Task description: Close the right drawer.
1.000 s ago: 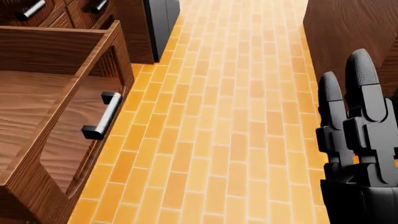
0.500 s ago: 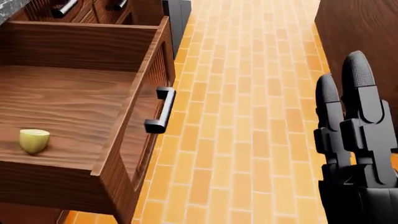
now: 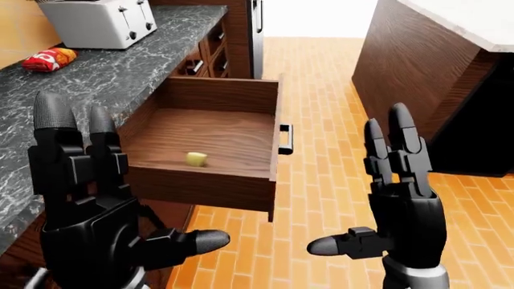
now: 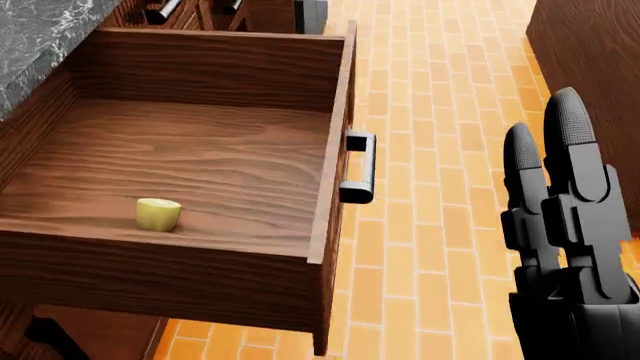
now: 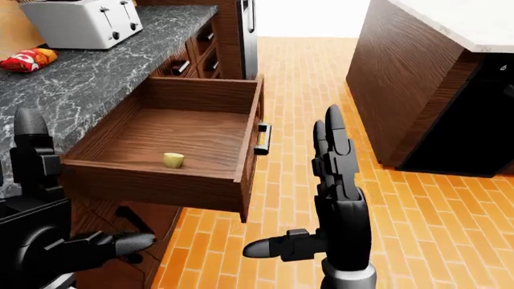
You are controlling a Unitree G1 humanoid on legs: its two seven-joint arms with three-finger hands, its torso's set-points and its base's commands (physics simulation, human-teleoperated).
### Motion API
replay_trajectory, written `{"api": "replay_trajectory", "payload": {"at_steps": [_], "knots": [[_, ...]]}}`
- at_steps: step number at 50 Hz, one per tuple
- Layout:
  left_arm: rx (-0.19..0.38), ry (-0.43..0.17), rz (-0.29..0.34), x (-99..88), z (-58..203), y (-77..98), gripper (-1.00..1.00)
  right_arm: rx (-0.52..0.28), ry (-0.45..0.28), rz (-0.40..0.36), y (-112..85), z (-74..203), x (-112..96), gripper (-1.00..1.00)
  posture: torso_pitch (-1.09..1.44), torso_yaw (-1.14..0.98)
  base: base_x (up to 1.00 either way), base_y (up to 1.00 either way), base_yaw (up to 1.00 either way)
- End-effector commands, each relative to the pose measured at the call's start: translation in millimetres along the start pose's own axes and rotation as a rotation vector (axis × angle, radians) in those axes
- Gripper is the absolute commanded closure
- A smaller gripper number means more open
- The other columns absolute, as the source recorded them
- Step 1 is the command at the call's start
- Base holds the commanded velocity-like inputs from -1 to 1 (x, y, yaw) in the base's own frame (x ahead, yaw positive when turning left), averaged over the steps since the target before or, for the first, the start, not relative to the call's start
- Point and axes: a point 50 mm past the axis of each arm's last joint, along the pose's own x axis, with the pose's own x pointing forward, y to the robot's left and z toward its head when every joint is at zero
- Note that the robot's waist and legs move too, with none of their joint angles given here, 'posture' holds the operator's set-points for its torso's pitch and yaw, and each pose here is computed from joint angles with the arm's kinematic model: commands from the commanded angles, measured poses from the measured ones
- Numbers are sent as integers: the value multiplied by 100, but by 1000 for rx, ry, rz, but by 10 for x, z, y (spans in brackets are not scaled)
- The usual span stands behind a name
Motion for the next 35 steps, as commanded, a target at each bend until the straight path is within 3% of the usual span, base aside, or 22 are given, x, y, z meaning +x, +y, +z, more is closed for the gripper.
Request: {"api": "replay_trajectory", "payload": {"at_steps": [1, 35], "knots": [[5, -46, 6, 12, 72, 13, -100, 5, -62, 6, 15, 95, 16, -100, 0, 0, 10, 34, 0], [0, -42, 4, 6, 65, 6, -100, 4, -66, 4, 16, 95, 14, -100, 0, 0, 12, 21, 0]]}}
